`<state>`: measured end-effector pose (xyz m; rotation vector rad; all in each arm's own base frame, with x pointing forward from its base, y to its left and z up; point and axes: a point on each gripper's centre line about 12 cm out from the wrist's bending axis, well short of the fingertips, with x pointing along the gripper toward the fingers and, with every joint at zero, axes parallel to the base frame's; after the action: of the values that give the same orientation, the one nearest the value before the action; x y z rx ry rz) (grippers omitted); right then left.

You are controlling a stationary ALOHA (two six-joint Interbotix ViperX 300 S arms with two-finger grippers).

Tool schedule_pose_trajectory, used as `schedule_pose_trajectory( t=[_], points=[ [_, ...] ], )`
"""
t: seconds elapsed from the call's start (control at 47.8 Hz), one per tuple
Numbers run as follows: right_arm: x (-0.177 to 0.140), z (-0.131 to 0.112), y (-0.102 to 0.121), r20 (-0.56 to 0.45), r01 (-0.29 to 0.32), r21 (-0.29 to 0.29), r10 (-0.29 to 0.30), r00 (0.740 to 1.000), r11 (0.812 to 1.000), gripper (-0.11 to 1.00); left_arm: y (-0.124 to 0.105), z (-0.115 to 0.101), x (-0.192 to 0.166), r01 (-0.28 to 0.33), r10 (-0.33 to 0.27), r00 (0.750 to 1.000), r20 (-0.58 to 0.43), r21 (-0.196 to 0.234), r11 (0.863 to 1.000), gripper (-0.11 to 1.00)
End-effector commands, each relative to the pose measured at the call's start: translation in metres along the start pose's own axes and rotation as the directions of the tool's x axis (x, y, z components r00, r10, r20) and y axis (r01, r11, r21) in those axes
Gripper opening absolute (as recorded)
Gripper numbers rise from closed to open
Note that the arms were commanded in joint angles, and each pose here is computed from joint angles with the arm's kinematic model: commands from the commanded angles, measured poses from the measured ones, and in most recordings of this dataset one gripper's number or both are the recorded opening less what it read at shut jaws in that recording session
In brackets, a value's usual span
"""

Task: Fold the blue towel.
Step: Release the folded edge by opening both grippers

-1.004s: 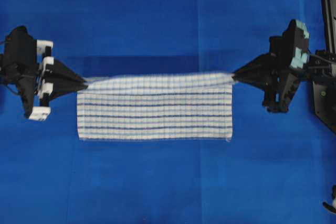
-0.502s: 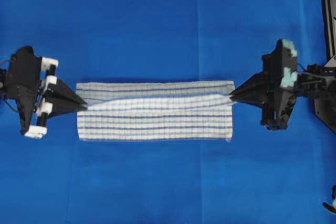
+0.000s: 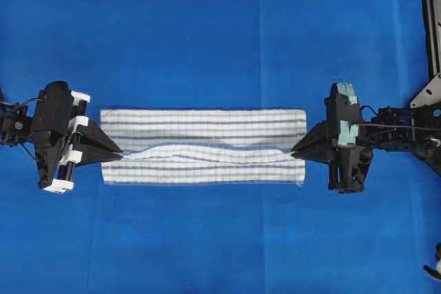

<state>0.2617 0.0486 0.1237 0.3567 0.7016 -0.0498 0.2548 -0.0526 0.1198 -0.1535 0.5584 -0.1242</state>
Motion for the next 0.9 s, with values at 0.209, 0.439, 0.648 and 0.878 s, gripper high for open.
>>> schedule_pose_trajectory(
  t=[0.209, 0.439, 0.648, 0.878],
  points=[
    [0.0, 0.005, 0.005, 0.003, -0.012, 0.01, 0.012, 1.0, 1.0, 0.06, -0.003, 0.005, 0.001, 0.007, -0.007, 1.0, 0.005, -0.022, 1.0, 0.07],
    [0.0, 0.006, 0.006, 0.004, -0.014, 0.01, 0.014, 1.0, 1.0, 0.46, -0.004, 0.006, 0.0, 0.009, -0.009, 1.0, 0.004, -0.036, 0.999, 0.58],
    [-0.002, 0.003, 0.01, -0.002, -0.029, -0.011, 0.029, 1.0, 1.0, 0.89, -0.013, 0.012, -0.004, 0.041, -0.041, 0.999, 0.022, -0.012, 0.999, 0.69],
    [-0.008, 0.016, 0.0, 0.054, -0.009, -0.004, 0.009, 0.998, 1.0, 0.82, -0.001, 0.028, -0.014, -0.001, 0.003, 0.999, 0.049, -0.028, 1.0, 0.68]
  ],
)
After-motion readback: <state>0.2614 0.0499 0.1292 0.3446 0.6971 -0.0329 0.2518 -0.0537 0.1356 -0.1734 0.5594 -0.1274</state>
